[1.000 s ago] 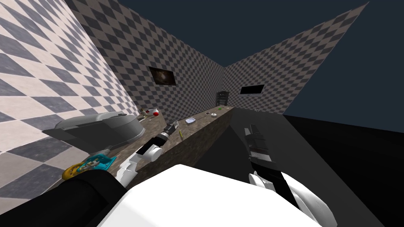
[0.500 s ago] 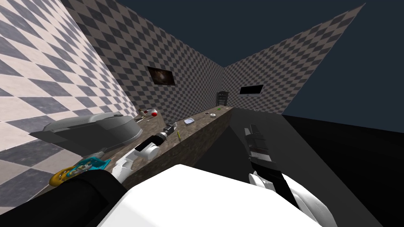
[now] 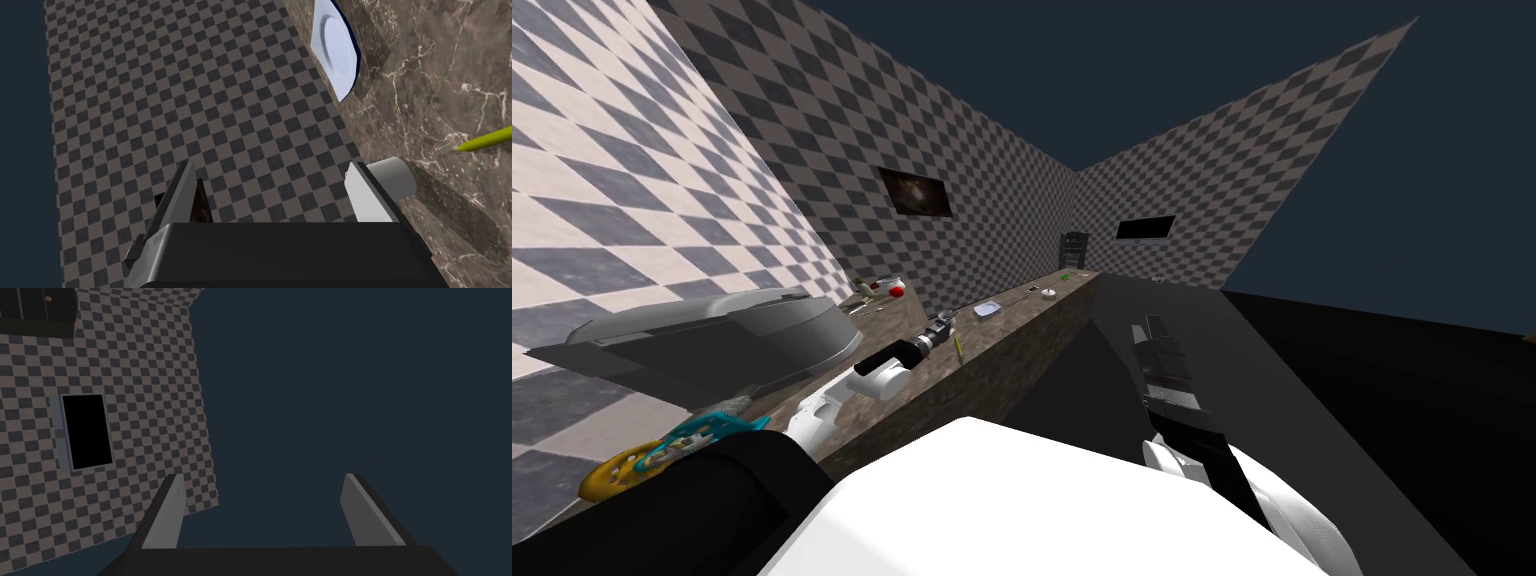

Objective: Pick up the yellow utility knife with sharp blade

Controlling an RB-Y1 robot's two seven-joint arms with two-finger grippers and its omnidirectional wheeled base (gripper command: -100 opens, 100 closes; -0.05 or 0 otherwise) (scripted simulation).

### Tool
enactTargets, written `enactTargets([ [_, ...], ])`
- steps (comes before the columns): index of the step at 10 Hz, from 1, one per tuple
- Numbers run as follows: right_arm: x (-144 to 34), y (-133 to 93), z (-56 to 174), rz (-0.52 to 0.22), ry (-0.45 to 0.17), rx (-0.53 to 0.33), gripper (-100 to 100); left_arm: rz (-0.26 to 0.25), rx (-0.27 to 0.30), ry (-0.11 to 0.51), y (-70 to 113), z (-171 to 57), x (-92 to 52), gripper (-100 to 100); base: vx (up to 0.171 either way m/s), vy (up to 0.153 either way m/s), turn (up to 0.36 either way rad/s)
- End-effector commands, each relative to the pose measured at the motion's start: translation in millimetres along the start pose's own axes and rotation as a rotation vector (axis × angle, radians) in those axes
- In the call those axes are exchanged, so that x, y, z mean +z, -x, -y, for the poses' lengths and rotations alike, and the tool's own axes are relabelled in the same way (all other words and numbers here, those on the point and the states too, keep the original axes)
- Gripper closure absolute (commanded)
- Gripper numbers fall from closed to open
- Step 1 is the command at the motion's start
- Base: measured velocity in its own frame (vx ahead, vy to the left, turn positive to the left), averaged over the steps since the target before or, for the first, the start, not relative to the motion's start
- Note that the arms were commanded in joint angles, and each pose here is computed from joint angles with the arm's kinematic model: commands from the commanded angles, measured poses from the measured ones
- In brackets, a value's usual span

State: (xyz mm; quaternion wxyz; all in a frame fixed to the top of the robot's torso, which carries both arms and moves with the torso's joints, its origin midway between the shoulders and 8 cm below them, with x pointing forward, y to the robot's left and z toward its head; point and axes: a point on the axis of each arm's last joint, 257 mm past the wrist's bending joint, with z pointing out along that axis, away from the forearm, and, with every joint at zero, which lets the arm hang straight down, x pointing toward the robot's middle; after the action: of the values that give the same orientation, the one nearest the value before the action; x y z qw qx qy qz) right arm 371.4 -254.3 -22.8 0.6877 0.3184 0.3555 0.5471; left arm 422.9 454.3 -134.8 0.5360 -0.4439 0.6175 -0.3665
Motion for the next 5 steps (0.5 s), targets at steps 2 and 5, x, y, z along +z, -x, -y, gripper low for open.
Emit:
enactTargets([
  [2,0.0,0.0,0.0,0.0,0.0,0.0,0,-0.019,0.049,0.107,8.8,-26.4,-2.4,-100,0.045,-0.025,-0.038],
  [5,0.0,0.0,0.0,0.0,0.0,0.0,0,-0.037,0.081,0.203,13.0,-51.3,-6.6,-100,0.051,-0.021,-0.036],
])
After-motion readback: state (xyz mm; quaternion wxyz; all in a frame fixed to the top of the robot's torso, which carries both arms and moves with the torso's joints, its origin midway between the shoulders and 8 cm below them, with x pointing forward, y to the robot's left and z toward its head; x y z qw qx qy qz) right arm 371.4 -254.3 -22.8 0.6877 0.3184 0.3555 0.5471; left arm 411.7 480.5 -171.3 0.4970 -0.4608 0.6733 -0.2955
